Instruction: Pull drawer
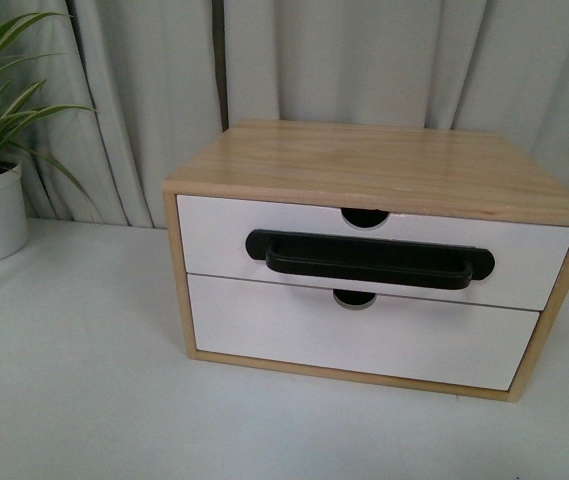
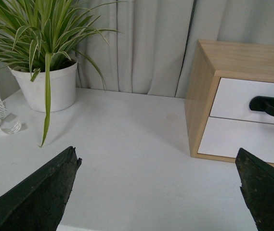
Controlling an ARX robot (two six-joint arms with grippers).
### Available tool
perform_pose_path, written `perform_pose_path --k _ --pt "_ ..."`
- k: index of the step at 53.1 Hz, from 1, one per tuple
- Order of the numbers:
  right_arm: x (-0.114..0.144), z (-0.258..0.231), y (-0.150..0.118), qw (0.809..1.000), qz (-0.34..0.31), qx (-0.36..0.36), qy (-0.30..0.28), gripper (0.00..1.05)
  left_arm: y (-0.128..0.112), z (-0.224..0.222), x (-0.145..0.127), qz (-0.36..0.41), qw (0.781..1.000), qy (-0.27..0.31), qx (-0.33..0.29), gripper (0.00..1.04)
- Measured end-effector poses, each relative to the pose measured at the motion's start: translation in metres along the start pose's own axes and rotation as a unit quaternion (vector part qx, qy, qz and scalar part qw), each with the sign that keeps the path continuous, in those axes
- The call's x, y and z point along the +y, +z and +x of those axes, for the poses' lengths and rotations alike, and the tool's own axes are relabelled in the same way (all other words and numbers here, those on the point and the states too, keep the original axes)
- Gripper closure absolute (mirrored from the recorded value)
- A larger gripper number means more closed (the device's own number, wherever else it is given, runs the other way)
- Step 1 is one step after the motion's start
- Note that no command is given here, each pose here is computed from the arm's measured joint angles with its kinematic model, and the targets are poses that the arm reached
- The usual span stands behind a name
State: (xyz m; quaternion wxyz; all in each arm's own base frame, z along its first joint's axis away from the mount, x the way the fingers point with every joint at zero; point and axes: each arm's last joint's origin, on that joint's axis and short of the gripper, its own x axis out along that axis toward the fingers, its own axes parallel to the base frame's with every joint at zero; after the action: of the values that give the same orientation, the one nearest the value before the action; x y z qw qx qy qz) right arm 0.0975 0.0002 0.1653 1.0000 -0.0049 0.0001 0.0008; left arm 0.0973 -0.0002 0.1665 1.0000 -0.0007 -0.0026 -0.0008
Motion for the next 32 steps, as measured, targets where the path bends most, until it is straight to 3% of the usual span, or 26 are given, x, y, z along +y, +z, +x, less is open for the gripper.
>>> perform_pose_path --k 32 --pt "0.0000 0.0000 0.0000 1.000 0.000 0.000 0.000 0.09 0.0000 0.0000 0.0000 0.000 1.000 0.000 0.000 0.06"
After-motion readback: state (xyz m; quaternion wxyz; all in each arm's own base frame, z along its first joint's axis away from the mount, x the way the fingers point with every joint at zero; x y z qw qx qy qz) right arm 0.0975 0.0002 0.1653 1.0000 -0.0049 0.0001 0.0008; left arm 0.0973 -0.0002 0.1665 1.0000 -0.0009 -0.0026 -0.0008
